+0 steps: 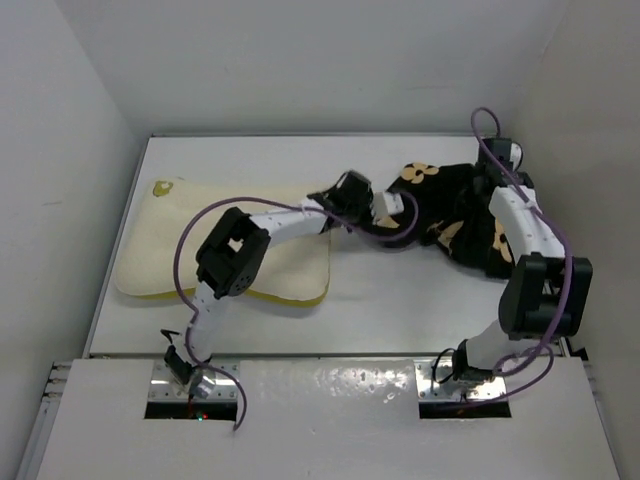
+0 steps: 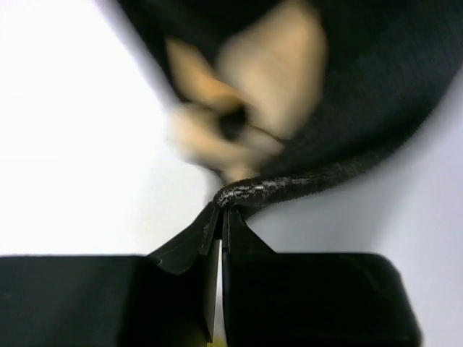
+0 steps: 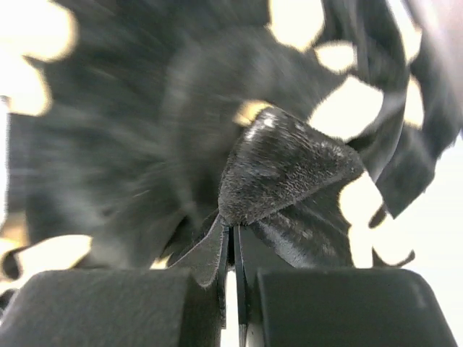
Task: Put the pillow into the pillowcase
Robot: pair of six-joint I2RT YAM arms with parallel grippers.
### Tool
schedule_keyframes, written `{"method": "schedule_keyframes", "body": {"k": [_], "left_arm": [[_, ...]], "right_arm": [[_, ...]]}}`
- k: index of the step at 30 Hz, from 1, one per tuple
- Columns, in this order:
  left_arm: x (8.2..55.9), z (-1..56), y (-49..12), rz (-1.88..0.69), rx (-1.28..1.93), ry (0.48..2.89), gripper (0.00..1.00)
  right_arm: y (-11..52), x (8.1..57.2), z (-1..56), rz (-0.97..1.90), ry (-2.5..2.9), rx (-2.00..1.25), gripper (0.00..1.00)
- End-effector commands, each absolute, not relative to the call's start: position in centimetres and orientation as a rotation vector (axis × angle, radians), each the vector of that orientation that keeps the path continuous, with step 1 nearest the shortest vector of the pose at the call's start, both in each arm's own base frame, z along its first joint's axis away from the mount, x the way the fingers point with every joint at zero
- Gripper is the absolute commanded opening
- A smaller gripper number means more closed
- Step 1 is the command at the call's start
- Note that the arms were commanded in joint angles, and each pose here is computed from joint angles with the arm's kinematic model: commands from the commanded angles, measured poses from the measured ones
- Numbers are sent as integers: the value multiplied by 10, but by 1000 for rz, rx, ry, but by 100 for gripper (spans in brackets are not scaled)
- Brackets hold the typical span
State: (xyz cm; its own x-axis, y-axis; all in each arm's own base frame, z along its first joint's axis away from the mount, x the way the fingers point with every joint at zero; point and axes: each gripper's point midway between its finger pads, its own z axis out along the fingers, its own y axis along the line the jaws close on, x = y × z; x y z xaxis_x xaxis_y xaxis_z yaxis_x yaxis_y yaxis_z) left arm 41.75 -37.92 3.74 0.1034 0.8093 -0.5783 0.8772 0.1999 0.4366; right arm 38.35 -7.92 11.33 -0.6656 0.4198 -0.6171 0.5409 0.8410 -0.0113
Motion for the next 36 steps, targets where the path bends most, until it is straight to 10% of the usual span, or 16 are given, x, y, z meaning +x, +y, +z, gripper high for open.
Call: {"method": "schedule_keyframes", "body": {"k": [1,8,12,22,29,36], "left_arm": [[497,172,-357,-101,1219,1757,0],[549,405,-221,23,733,1585,0],[535,440,-177,147,615,1545,0],[540,477,-52,473,346,1552,0],[546,387,-62,479,523,1748,0],[599,364,-68,481,416,1792,0]], "right_arm": [[-76,415,229,-198,2095,534,0],[-66,375,353,-155,1684,497,0],[-95,327,396,-272,1533,585,0],[-86,287,358,-232,1688,601,0],[-17,296,236,146,2032,543,0],[9,409,251,200,2172,440,0]]}}
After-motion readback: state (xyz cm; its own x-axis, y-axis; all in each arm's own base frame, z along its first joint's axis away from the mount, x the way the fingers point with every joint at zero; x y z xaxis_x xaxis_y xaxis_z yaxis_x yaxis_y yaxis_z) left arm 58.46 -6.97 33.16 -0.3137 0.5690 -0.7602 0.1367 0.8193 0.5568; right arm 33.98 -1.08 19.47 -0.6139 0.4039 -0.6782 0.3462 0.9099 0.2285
